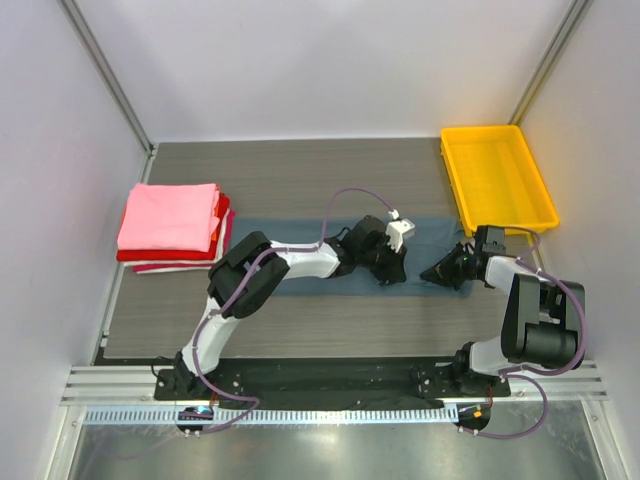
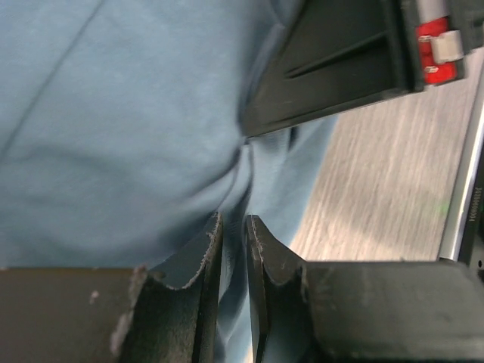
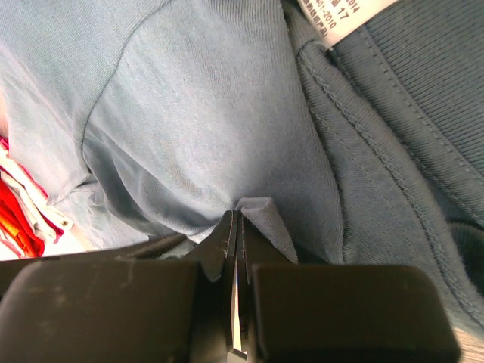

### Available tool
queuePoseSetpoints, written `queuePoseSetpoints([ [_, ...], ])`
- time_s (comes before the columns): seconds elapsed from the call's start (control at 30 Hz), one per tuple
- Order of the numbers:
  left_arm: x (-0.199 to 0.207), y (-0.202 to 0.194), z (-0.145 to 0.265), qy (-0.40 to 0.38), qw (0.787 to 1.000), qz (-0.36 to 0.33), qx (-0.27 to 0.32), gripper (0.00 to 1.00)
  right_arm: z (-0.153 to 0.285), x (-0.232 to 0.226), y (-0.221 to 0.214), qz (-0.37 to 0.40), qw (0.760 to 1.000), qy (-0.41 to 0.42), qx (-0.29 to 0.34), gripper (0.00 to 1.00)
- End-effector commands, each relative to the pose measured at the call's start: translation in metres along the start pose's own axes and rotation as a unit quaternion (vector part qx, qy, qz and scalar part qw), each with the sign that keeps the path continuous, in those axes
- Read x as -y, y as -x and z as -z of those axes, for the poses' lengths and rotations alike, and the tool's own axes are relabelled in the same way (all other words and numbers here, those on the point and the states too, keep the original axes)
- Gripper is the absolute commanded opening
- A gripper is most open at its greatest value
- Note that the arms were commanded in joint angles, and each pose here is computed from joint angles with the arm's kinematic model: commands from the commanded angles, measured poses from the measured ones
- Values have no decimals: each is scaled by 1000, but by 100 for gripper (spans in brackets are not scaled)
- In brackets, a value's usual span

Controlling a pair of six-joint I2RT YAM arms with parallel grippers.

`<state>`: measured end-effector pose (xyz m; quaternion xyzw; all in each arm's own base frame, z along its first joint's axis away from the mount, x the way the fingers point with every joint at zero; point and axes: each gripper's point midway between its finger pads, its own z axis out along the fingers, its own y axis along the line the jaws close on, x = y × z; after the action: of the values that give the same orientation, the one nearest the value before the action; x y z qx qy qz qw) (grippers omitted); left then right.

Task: Fold and stack the t-shirts
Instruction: Fold the tshirt

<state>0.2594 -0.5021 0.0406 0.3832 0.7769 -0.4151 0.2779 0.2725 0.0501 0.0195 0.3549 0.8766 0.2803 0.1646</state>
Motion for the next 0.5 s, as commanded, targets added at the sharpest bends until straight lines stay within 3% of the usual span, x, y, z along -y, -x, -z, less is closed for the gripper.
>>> queuePoseSetpoints([
  [0.0, -1, 10, 2, -3, 1000, -7, 1, 20, 2, -2, 4, 7, 1000, 5, 11, 3],
  [0.47, -24, 23, 17, 0, 1000, 5, 7, 20, 3, -2, 5, 8, 1000, 5, 13, 3],
])
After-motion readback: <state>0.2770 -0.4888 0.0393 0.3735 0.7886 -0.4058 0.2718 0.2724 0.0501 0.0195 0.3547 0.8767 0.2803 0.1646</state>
